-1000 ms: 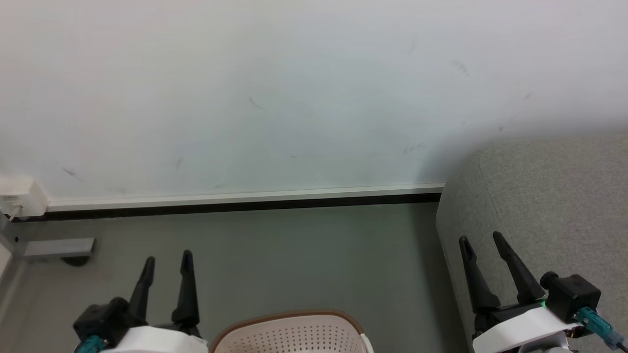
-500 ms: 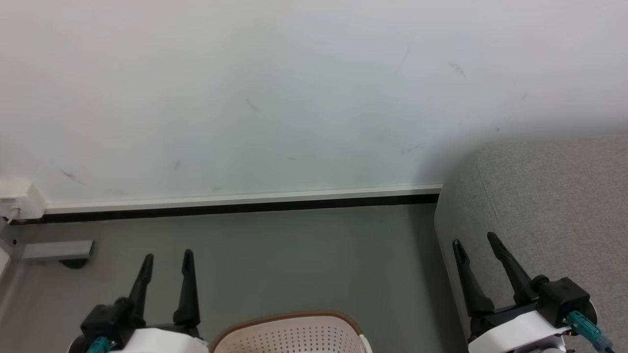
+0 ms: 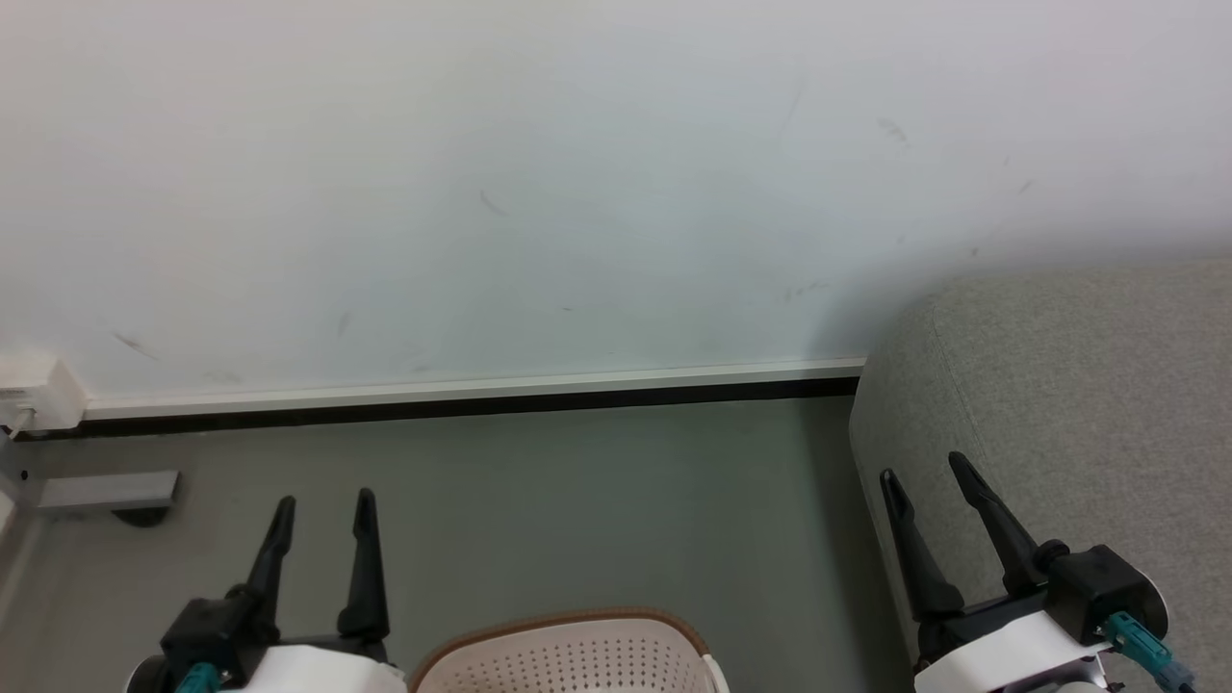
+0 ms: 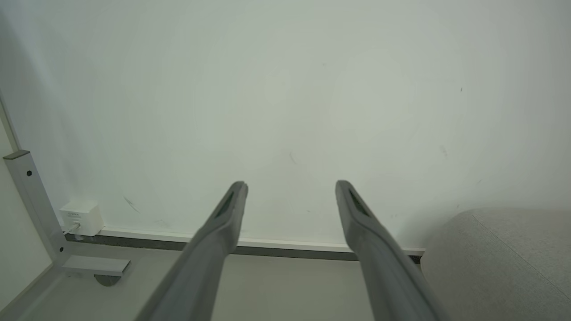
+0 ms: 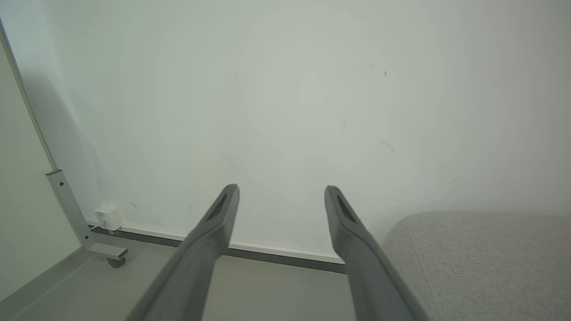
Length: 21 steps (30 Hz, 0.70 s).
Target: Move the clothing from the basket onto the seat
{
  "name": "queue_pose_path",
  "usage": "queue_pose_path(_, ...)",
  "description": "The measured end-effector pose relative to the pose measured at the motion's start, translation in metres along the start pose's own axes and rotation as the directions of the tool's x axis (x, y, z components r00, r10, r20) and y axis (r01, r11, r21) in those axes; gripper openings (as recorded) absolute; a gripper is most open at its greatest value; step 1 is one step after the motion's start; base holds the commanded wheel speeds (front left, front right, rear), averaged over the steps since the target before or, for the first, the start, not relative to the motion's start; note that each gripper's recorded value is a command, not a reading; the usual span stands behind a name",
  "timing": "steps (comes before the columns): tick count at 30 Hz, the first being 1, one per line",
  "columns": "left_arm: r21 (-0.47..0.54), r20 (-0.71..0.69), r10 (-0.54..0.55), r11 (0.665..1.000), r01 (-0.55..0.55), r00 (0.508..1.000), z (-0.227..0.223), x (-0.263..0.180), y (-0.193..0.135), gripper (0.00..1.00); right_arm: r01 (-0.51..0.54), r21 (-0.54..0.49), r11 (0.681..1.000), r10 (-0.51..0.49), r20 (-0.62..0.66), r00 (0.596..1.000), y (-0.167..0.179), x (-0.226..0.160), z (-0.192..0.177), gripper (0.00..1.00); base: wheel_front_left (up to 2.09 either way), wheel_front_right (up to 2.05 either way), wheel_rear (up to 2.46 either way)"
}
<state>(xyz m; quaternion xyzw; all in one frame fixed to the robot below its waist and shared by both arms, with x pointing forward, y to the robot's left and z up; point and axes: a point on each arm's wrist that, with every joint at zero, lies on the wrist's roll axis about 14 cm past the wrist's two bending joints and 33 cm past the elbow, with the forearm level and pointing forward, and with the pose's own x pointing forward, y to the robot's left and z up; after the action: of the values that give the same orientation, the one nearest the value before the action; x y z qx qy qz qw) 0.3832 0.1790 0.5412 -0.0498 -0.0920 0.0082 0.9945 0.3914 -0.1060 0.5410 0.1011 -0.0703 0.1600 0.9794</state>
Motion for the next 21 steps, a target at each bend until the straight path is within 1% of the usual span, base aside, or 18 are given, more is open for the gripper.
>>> queue_pose_path(16,0.0,-0.017,0.001,1.0,-0.001,1.0,-0.006,0.001,-0.001,1.0,0.008,0.003,1.0,-0.008,0.002,1.0,-0.003,0.001,0.0,1.0,0.0,0.0,0.0)
queue_pose_path(21,-0.007,-0.046,-0.007,1.0,0.007,0.999,-0.016,0.001,-0.004,1.0,0.013,0.003,1.0,-0.013,-0.003,1.0,-0.005,0.0,-0.002,1.0,0.0,0.0,0.0)
